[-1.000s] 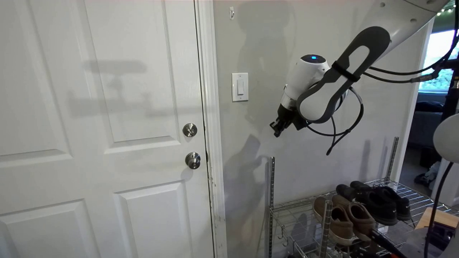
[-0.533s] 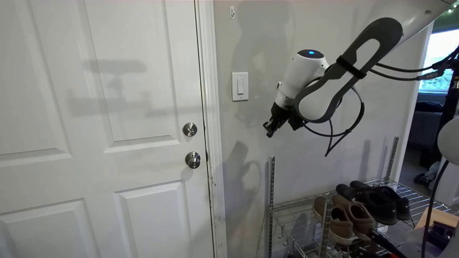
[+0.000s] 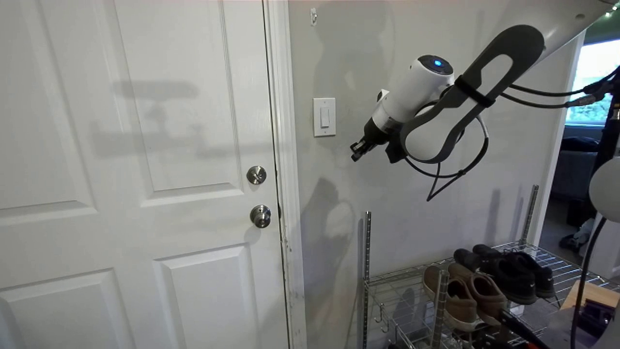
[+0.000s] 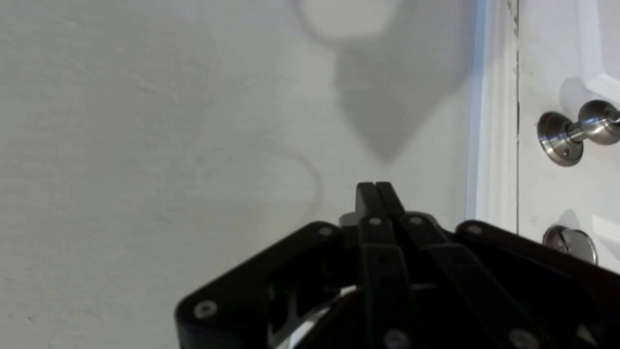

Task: Turn off the light

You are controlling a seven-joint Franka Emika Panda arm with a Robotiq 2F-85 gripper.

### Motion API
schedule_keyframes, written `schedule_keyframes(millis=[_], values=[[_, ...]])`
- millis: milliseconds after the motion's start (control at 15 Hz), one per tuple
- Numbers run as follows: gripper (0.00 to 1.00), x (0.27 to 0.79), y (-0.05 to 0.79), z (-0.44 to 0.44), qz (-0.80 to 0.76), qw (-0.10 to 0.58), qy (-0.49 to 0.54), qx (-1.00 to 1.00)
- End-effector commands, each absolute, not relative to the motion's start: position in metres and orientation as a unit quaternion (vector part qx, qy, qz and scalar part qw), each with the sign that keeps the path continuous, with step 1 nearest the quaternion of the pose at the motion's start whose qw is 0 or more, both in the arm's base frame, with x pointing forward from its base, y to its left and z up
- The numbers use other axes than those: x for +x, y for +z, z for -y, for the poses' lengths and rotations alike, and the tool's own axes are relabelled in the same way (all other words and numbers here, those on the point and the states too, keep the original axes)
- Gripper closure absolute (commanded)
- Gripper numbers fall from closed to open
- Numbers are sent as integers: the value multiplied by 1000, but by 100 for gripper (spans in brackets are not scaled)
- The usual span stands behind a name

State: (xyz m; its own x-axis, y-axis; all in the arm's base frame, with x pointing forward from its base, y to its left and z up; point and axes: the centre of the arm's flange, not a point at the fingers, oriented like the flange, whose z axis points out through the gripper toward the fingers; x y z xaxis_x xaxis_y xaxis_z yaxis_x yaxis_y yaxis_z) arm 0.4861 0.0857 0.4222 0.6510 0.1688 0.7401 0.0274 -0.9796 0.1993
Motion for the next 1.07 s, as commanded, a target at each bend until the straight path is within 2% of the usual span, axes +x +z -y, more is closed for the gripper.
schedule_keyframes(millis=[0,467,1000], values=[[96,512,428,-81,-60,89,457,883],[97,529,457,-93,-68,80,528,843],[96,561,466,-105,-67,92,549,828]])
